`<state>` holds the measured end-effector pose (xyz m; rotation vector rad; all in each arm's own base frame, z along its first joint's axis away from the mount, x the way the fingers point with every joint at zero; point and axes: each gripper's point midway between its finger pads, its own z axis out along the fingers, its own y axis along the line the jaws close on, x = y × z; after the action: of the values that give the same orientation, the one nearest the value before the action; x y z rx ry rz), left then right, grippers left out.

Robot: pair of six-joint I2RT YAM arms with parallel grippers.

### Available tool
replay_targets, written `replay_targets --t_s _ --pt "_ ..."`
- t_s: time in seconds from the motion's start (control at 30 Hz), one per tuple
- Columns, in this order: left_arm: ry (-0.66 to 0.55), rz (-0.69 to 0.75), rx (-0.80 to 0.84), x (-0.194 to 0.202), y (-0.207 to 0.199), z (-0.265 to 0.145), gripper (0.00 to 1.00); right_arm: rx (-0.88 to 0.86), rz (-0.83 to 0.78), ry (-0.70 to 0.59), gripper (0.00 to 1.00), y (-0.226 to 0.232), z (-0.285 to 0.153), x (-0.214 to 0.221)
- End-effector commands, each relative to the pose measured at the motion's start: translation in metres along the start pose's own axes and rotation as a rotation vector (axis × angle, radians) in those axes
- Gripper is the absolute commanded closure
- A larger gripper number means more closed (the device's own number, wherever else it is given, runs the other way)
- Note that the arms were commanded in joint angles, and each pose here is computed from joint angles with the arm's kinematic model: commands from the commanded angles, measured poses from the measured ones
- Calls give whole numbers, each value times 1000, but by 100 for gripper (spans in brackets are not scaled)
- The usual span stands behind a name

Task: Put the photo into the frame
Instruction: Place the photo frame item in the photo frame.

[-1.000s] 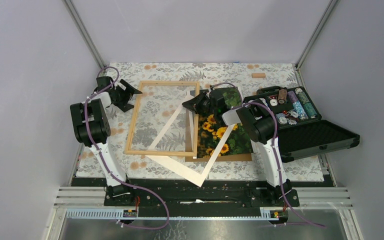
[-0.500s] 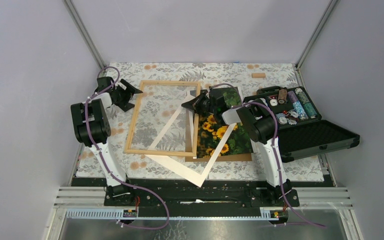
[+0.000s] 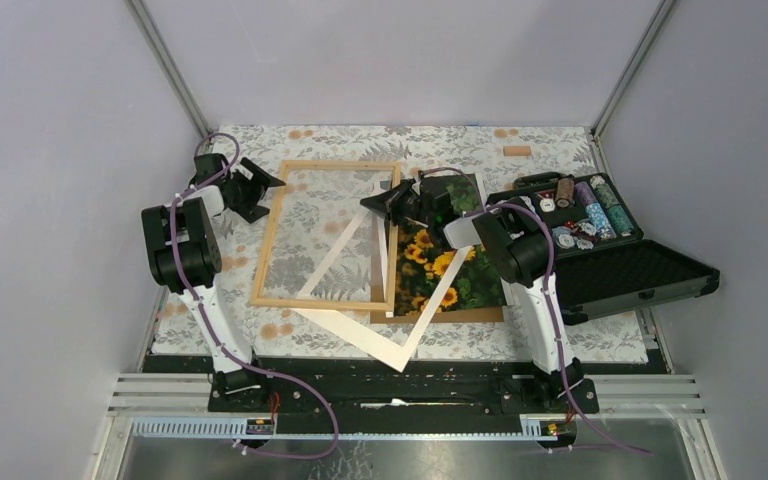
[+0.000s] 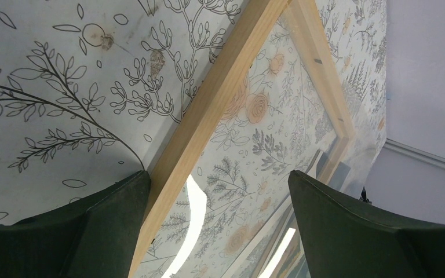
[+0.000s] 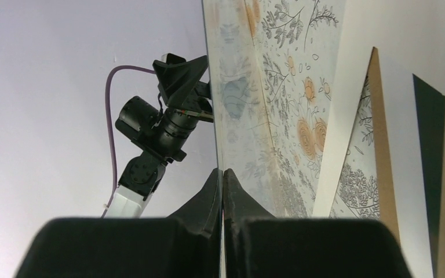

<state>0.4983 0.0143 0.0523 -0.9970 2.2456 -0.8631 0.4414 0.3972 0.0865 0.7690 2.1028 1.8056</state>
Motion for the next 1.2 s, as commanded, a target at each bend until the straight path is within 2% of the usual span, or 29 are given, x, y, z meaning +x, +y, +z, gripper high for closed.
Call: replay_targets --t_s 0.0,0.47,1.17 --pt "46 -6 3 17 -1 2 6 -101 -8 33 100 36 0 8" --pt "43 -9 59 16 -13 -2 3 -143 -3 32 100 58 -2 11" --pt "61 -37 82 21 -13 -1 2 -84 130 -69 100 18 -4 -7"
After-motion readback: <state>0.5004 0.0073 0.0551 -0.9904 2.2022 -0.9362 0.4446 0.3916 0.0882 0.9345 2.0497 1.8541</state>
